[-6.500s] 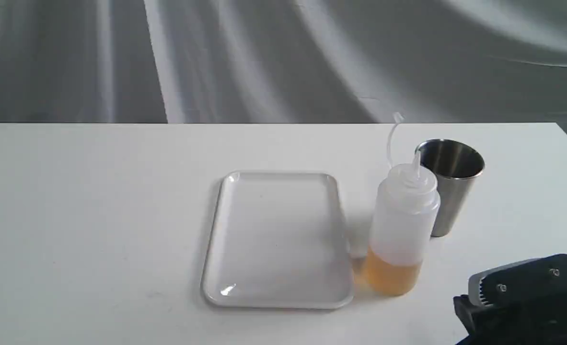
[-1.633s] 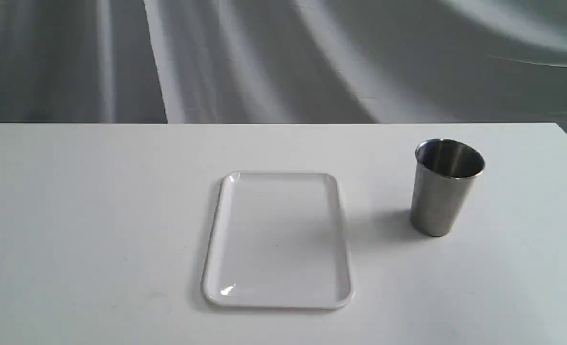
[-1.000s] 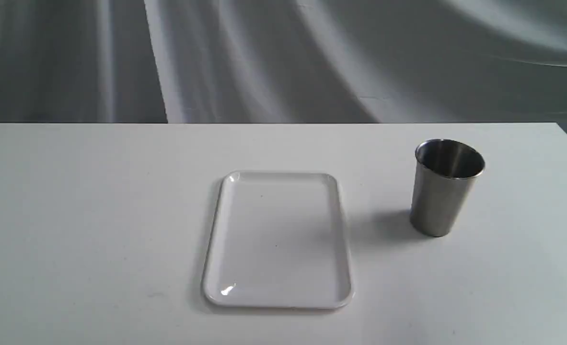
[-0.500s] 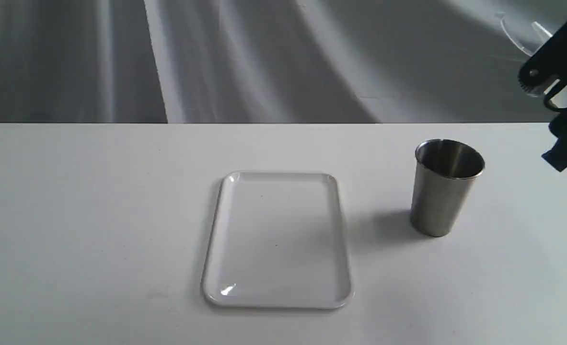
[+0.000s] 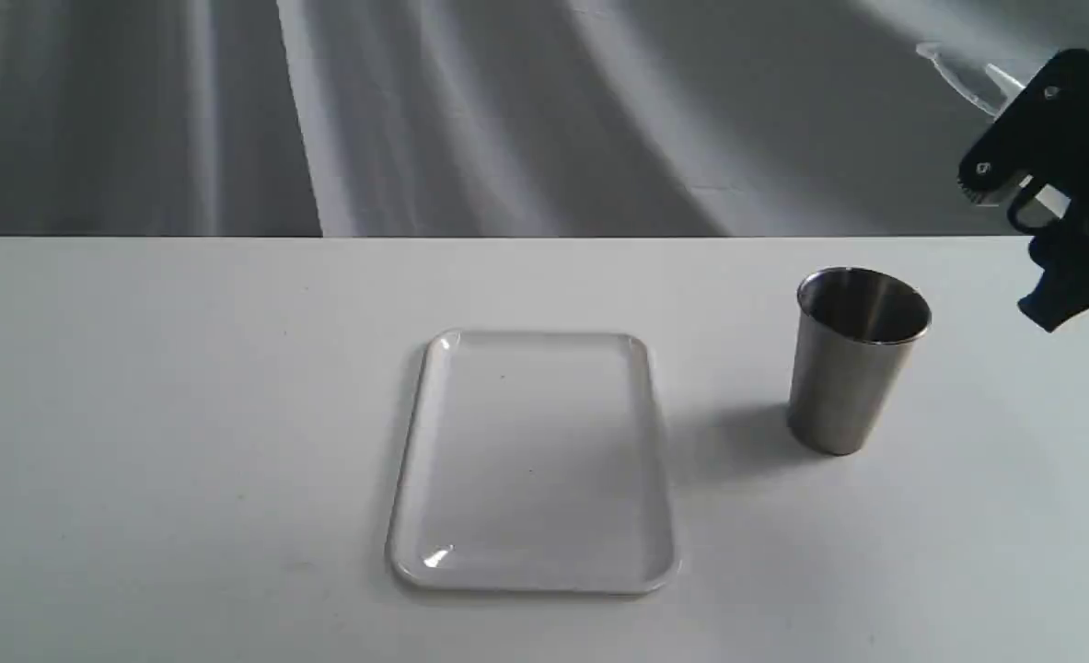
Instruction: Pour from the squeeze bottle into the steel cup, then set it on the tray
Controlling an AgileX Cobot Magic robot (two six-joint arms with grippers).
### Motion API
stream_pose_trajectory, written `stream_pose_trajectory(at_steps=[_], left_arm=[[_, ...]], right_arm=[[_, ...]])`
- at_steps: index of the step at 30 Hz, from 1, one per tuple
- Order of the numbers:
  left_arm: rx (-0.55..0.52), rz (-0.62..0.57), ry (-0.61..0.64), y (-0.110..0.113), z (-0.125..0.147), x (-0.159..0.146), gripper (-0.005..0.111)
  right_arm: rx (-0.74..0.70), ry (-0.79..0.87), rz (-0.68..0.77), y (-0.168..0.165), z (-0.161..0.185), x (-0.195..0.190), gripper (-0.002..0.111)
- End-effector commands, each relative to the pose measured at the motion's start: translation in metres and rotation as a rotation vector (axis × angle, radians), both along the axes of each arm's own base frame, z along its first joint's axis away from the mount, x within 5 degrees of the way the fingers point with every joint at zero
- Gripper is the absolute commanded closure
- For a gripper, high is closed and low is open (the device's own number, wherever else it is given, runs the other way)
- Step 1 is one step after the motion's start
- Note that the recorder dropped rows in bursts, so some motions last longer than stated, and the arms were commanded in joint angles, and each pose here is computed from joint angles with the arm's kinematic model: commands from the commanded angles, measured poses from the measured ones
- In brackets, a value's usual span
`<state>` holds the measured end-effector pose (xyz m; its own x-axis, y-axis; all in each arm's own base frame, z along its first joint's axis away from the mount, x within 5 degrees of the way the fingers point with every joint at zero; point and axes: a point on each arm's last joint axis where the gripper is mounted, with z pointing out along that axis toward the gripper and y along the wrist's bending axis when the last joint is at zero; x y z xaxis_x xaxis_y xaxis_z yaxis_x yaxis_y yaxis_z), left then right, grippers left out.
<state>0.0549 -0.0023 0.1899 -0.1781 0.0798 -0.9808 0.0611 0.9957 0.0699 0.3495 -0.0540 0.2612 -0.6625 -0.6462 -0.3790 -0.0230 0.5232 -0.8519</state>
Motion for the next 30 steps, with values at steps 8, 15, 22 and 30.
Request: stream_pose_trajectory(at_steps=[8, 15, 22, 30], left_arm=[[-0.006, -0.005, -0.005, 0.000, -0.001, 0.000, 0.107], [-0.002, -0.006, -0.005, 0.000, -0.001, 0.000, 0.107], [-0.005, -0.005, -0.005, 0.000, -0.001, 0.000, 0.107], [-0.005, -0.005, -0.005, 0.000, -0.001, 0.000, 0.107]], right_arm=[[-0.086, 0.052, -0.054, 0.001, -0.022, 0.010, 0.092], [-0.120, 0.059, -0.051, 0.011, -0.024, 0.011, 0.092], [-0.140, 0.054, -0.038, 0.023, -0.023, 0.012, 0.092], [-0.217, 0.108, 0.003, 0.032, -0.024, 0.012, 0.092]])
